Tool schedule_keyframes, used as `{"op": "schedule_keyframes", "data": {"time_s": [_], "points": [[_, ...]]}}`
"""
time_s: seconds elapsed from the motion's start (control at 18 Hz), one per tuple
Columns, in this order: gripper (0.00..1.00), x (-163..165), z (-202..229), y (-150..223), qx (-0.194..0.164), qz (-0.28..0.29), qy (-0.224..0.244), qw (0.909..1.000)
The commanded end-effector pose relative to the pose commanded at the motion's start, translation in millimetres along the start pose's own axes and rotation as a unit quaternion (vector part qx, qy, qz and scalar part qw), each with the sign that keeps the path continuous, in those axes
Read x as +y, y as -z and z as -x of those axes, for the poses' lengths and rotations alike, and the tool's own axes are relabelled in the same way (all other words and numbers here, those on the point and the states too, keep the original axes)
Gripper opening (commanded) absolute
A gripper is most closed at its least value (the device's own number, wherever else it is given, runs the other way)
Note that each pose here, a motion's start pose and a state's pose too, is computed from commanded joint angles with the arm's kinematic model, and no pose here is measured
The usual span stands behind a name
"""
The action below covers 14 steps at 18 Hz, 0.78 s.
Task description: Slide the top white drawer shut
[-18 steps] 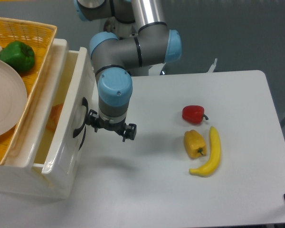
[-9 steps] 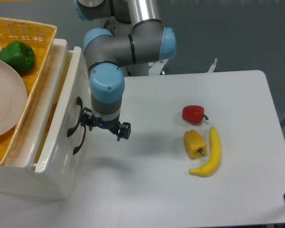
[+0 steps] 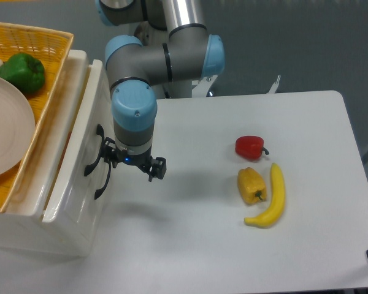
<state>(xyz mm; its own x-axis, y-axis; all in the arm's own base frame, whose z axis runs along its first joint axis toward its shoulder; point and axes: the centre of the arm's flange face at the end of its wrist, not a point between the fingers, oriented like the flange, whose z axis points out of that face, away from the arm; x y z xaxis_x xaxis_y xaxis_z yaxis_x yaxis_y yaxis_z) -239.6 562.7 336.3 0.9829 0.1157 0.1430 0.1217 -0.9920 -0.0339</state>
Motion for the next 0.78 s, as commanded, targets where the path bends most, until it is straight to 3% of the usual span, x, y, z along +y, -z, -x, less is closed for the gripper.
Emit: {"op": "schedule_keyframes", "data": {"time_s": [0.78], "points": [[1.00, 0.9, -1.5, 2.8, 0.001, -0.003, 0.003, 1.0000]]}}
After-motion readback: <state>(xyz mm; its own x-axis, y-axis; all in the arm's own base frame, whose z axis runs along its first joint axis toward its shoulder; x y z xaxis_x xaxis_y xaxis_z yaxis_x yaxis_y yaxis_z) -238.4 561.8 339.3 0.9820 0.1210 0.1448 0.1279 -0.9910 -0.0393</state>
